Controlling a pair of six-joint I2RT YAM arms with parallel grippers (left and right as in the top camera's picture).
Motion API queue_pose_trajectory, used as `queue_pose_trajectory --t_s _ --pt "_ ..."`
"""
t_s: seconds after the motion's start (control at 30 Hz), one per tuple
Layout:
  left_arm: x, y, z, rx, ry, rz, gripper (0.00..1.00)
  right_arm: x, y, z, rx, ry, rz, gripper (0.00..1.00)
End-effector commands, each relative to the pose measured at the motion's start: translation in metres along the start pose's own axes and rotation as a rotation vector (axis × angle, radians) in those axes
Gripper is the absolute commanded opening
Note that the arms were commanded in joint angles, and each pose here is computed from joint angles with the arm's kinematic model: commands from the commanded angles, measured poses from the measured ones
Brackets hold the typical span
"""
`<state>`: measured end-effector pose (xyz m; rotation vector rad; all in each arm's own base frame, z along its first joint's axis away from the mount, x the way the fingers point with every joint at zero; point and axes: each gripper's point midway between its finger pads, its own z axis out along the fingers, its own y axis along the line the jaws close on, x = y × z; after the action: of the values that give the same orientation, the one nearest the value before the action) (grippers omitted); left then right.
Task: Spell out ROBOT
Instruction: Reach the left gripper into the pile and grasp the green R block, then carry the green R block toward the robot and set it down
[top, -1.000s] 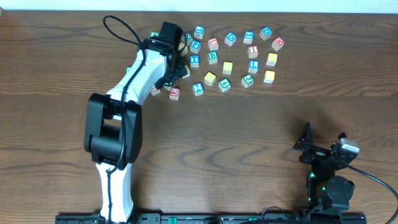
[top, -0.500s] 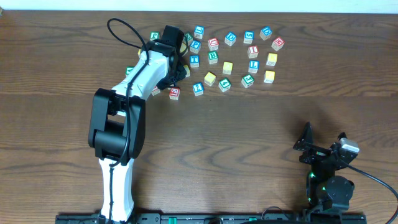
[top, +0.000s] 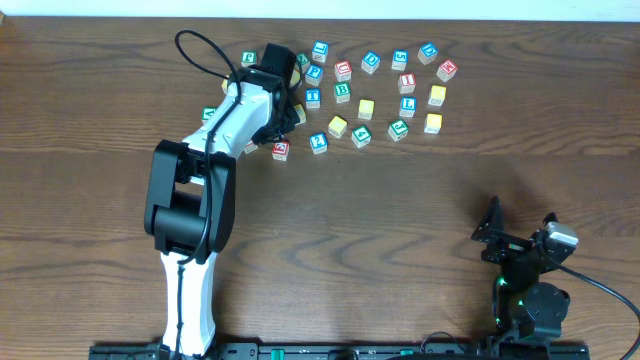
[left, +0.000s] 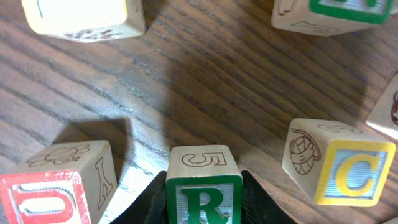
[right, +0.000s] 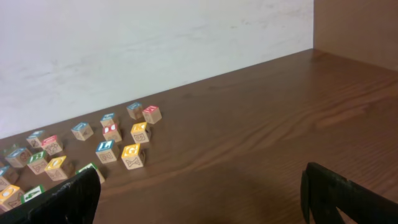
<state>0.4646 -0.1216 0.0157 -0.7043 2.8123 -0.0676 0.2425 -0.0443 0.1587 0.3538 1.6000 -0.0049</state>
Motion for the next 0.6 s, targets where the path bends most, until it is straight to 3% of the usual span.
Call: queue_pose_trajectory --t_s 0.0,0.17,0.37,0.57 --pt "0.003 0.004 0.006 -0.02 0.005 0.074 0.24 0.0 -0.001 0.0 0.007 -0.002 0.007 0.99" --pt "-0.013 -0.005 -0.05 0.044 -0.077 0.24 0.23 0.0 -0.001 0.0 0.007 -0.002 0.007 0.99" --pt "-0.017 0.0 -0.156 0.121 -0.199 0.412 0.23 0.0 -0.001 0.0 0.007 -0.002 0.007 0.99" --pt "0.035 0.041 -0.175 0.054 -0.003 0.507 0.21 0.0 -0.001 0.0 0.007 -0.002 0.007 0.99"
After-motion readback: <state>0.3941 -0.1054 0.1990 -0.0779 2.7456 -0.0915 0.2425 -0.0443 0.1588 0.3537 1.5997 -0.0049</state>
